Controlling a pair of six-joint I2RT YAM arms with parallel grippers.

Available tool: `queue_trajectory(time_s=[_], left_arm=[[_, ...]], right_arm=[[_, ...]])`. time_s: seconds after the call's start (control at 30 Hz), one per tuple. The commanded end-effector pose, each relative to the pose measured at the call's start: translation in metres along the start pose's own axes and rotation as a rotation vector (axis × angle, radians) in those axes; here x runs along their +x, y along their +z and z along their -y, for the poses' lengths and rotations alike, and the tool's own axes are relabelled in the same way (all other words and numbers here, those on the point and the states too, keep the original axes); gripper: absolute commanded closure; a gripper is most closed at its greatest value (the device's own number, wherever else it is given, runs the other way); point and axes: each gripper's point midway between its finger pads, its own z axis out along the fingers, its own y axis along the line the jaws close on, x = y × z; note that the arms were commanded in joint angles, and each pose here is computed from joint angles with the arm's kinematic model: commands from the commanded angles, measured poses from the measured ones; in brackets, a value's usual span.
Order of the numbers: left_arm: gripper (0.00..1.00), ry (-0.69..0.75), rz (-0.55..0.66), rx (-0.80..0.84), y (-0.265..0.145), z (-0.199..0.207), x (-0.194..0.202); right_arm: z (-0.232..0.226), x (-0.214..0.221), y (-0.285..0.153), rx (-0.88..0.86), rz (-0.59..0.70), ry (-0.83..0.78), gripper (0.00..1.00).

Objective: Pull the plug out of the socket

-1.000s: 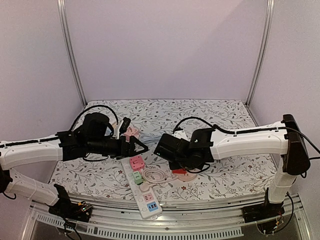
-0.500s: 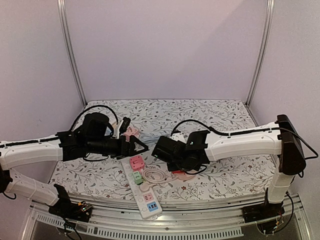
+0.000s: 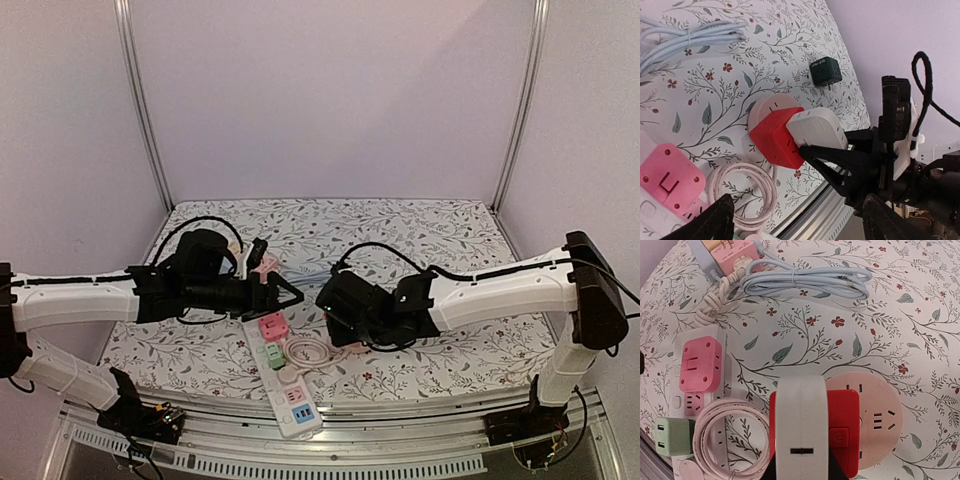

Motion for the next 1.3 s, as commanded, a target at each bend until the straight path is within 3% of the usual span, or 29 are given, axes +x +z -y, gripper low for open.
queue_trajectory(time_s=[0.0,0.47,1.27], left_arm=[[0.13,-0.027,-0.001,0.04,0.019,0.002,0.0],[0.26,-0.045,-0.086,0.069,0.069,0.008,0.015],[0.42,-0.061,-0.16,0.028,0.107,-0.009,0.037]], right_arm=[[-0.023,0.013,-0.007,-0.163,-0.044,-0.067,1.0],[0.023,0.023,-0.001,-0.051,-0.063,0.09,1.0],[0.027,0.028,0.004,-0.079,-0.084,0.168,1.0]])
